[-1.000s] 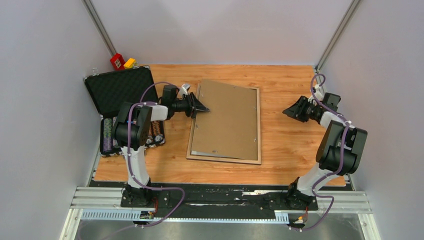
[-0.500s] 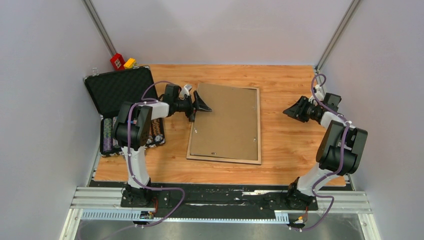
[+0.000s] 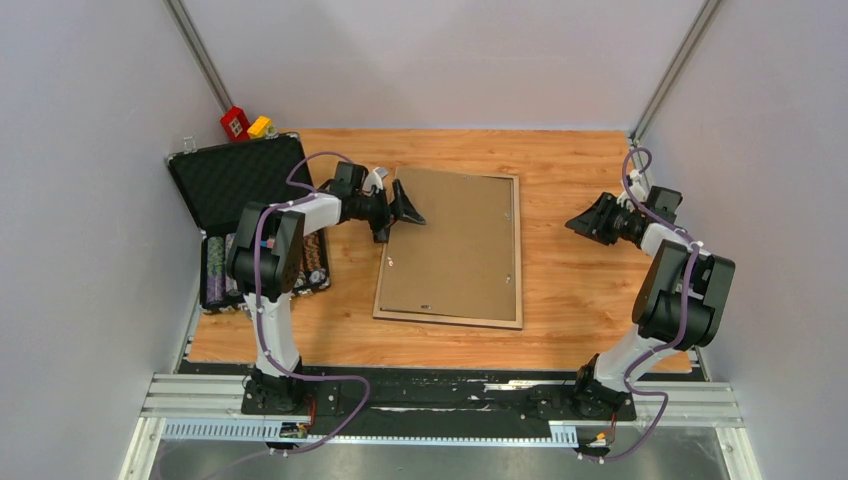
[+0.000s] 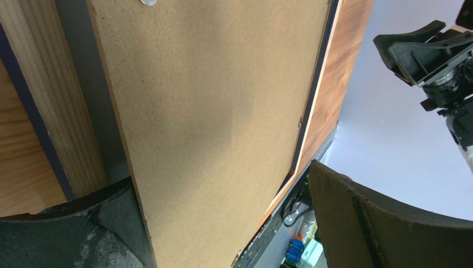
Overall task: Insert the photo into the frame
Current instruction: Place the photo frame item in the photo frame.
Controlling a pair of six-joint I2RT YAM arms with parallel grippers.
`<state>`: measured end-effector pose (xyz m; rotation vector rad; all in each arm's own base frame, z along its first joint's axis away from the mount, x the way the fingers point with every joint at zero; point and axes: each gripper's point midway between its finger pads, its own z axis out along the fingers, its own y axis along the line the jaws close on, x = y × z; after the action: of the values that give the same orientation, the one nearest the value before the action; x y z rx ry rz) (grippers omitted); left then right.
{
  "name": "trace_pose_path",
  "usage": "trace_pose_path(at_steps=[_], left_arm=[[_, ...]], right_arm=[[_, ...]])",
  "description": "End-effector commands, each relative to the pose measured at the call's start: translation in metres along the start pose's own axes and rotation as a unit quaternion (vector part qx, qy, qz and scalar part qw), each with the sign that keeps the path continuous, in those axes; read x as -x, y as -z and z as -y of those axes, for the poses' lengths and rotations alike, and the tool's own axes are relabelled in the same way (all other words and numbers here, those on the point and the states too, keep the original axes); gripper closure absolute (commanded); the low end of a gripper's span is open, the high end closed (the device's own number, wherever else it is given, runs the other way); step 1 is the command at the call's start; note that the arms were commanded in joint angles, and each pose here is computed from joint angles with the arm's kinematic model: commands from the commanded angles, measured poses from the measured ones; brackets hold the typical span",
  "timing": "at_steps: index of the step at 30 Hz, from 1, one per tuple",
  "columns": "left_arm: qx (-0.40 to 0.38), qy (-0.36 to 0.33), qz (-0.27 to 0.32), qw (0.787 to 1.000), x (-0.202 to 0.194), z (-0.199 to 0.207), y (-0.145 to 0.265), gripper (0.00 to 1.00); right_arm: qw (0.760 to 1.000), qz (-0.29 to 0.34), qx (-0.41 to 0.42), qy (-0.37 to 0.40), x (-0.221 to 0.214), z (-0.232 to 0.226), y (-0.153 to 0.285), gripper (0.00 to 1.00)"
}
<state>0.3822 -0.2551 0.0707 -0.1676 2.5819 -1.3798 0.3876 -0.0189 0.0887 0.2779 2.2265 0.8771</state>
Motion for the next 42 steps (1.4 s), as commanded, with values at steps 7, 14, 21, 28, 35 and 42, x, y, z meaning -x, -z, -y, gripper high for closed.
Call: trace_pose_path(at_steps=[7, 14, 21, 28, 35, 42], left_arm=[[0.062, -0.061, 0.004, 0.996, 0.001, 0.012, 0.004, 0.0], [0.103, -0.092, 0.007, 0.99, -0.002, 0.014, 0.008, 0.0], [0.121, -0.113, 0.01, 0.986, -0.001, 0.02, 0.012, 0.0], [0.134, -0.134, 0.01, 0.982, 0.001, 0.026, 0.011, 0.0], [0.153, -0.148, 0.004, 0.977, -0.001, 0.026, 0.009, 0.0], [0.165, -0.159, 0.004, 0.974, -0.002, 0.027, 0.011, 0.0]], right_arm=[[1.0, 0.01, 0.013, 0.006, 0.008, -0.003, 0.002, 0.59], [1.0, 0.009, 0.013, 0.004, 0.007, -0.002, 0.001, 0.59], [1.0, 0.008, 0.014, 0.004, 0.006, -0.002, 0.001, 0.59], [1.0, 0.009, 0.015, 0.004, 0.007, -0.002, 0.001, 0.59], [1.0, 0.011, 0.015, 0.003, 0.008, -0.002, 0.003, 0.59], [1.0, 0.01, 0.016, 0.002, 0.008, -0.002, 0.003, 0.59]])
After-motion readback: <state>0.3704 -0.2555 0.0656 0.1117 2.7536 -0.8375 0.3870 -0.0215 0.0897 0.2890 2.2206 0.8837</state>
